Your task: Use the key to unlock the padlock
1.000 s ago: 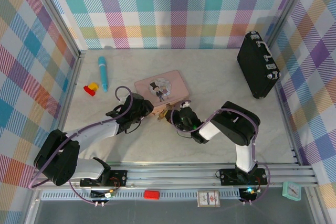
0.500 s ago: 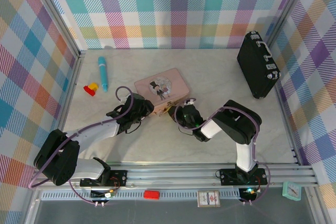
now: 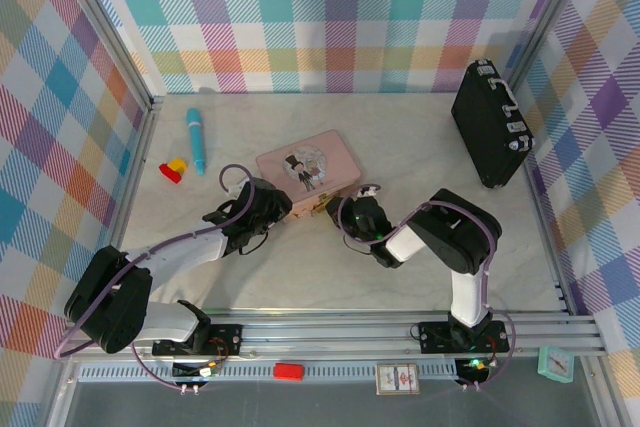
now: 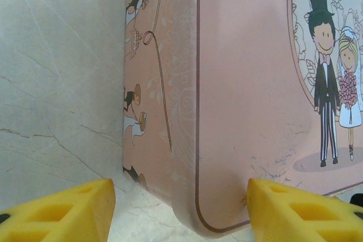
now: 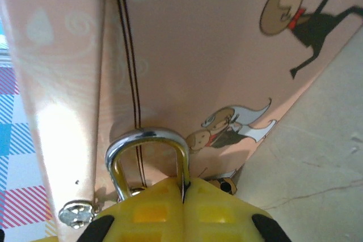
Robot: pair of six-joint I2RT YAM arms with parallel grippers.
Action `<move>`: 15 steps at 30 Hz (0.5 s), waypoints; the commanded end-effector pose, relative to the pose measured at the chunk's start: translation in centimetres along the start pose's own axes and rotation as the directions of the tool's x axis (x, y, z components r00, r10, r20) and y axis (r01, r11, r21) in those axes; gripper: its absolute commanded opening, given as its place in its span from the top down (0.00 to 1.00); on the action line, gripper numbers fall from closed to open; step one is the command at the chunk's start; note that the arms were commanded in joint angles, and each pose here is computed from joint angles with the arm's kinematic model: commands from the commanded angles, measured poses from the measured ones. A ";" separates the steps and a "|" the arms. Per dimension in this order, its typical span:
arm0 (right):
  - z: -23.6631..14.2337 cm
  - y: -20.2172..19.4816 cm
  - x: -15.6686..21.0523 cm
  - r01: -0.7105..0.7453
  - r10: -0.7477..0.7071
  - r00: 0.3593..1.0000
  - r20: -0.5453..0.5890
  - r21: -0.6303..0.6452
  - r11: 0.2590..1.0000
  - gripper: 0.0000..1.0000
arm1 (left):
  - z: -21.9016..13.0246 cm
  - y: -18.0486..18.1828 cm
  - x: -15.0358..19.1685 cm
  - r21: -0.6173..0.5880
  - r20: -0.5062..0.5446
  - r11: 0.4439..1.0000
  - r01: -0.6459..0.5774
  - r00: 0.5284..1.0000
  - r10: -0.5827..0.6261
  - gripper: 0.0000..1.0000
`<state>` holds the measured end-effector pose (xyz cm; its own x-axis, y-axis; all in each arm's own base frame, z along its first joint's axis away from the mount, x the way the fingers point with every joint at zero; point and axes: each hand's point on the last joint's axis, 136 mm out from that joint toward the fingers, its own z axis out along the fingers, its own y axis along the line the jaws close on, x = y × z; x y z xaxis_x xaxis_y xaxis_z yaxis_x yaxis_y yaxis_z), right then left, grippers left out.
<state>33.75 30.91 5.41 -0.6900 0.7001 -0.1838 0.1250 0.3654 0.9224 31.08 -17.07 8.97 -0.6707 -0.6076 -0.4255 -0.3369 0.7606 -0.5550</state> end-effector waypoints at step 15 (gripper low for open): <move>-2.7 2.6 -3.3 0.021 -0.017 0.998 0.064 -0.055 0.998 1.00 | 2.4 0.2 0.0 -0.078 -0.019 0.996 -0.045 0.999 0.043 0.38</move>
<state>34.33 28.34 7.68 -0.6540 0.7312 -0.1940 0.1139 0.3486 0.9303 32.52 -17.97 8.94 -0.6767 -0.5999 -0.4269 -0.3388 0.7684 -0.5429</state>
